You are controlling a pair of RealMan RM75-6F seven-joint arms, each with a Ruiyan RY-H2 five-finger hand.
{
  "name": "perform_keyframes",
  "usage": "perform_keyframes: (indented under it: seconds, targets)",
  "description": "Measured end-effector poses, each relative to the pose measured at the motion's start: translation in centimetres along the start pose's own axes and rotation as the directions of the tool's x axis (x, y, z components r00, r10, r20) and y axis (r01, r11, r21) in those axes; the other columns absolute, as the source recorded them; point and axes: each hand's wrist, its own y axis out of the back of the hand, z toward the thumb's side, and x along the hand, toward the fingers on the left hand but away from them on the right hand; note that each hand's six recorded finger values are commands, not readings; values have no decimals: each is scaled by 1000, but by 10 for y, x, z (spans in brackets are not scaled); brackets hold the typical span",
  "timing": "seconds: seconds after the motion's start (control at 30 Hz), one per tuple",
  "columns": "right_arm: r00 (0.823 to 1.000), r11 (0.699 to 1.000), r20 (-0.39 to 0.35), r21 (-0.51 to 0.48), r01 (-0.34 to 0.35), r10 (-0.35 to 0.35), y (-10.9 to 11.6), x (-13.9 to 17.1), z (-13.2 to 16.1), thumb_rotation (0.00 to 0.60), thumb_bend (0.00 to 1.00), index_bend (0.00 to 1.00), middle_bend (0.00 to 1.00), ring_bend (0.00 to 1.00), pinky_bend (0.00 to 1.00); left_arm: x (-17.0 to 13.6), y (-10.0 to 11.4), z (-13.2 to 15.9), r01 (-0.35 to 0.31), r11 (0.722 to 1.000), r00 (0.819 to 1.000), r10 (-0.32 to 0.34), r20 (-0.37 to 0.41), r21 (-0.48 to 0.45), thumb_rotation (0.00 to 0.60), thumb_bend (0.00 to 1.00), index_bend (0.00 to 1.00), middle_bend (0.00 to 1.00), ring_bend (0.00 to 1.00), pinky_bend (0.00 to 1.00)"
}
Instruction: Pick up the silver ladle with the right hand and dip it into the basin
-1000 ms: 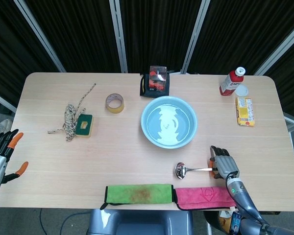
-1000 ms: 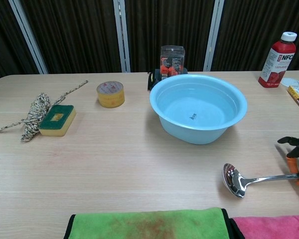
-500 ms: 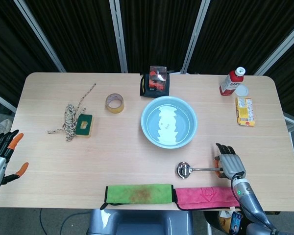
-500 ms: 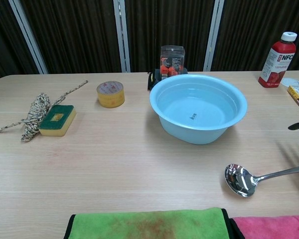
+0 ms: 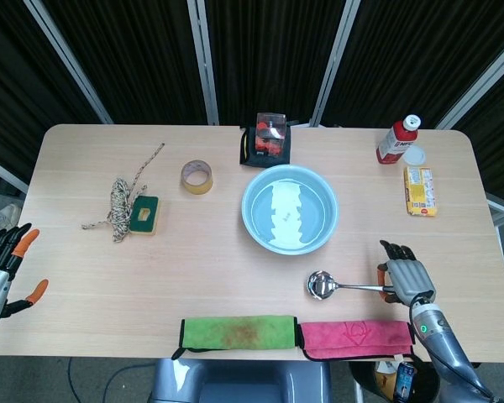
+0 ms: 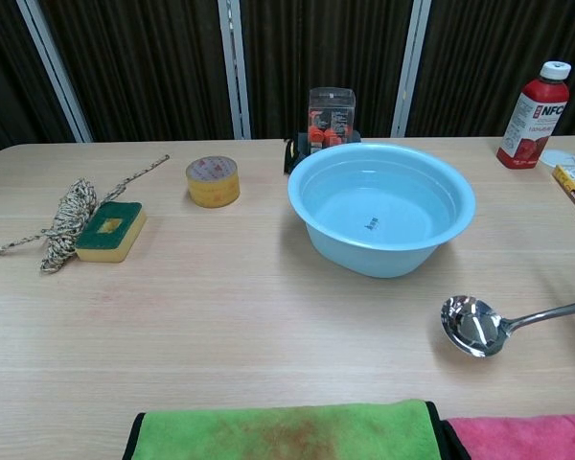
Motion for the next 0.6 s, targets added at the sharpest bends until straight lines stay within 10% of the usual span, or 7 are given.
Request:
perform_keyframes:
  seconds: [0.6]
  targets:
    - [1000, 999, 19, -25, 24, -24, 83, 11, -2, 600, 406, 678, 0, 0, 0, 2, -5, 2, 13, 1000, 1000, -13, -3, 7, 600, 320, 0, 0, 0, 0]
